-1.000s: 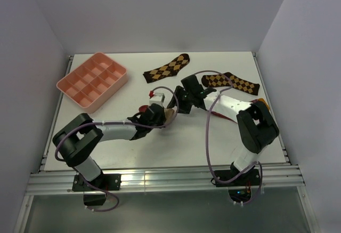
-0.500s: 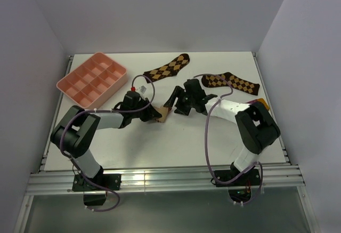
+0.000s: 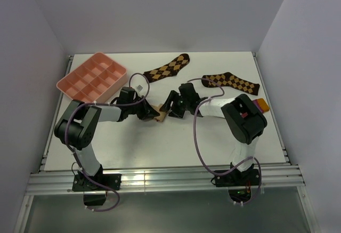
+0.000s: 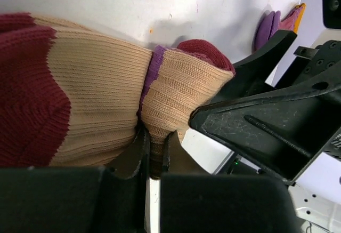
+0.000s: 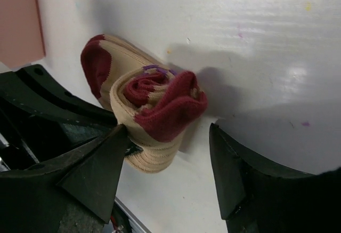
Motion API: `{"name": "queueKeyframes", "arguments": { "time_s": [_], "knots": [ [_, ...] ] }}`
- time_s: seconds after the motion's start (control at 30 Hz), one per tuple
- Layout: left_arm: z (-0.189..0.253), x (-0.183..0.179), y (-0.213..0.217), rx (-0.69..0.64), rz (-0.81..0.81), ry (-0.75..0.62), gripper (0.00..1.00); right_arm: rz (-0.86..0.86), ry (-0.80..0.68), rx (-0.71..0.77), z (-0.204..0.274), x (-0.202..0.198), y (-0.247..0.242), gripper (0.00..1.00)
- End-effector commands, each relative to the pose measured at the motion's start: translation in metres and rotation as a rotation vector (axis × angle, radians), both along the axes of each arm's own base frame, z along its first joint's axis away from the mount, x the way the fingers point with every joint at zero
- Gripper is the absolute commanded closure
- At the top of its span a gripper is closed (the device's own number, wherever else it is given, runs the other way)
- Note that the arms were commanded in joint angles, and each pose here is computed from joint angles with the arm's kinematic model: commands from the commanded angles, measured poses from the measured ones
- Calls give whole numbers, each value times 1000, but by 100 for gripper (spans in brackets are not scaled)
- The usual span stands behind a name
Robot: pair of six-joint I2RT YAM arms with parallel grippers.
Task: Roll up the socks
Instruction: Roll the sock at the center of the board.
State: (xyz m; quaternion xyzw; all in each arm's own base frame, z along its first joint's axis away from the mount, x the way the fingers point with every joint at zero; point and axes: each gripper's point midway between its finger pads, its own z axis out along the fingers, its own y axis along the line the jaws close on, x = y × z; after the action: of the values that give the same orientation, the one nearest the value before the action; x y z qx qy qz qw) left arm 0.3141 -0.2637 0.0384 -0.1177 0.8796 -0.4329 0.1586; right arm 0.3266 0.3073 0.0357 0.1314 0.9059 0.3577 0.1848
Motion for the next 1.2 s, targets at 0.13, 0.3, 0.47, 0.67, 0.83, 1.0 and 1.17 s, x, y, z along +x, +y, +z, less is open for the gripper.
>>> {"name": "queueKeyframes", "arguments": {
  "time_s": [0.13, 0.3, 0.47, 0.67, 0.83, 1.0, 1.17],
  "knots": [
    [-47, -8, 22, 154, 13, 130, 95, 32, -80, 101, 7, 10, 22, 33],
    [-52, -5, 26, 201, 3, 126, 92, 30, -93, 98, 2, 11, 19, 51],
    [-50, -3, 33, 245, 16, 105, 87, 18, -98, 82, 3, 10, 12, 78],
    [-29, 10, 47, 335, 74, -7, 56, 9, -60, -17, 4, 9, 1, 100],
    [0, 18, 56, 458, 132, -159, 40, -4, -3, -96, 5, 5, -7, 100],
    [48, 19, 51, 603, 191, -434, 42, -18, 75, -155, 6, -3, -14, 100],
    [77, 1, 16, 638, 110, -679, 45, -26, 114, -181, 14, -3, -14, 100]
  ]
}}
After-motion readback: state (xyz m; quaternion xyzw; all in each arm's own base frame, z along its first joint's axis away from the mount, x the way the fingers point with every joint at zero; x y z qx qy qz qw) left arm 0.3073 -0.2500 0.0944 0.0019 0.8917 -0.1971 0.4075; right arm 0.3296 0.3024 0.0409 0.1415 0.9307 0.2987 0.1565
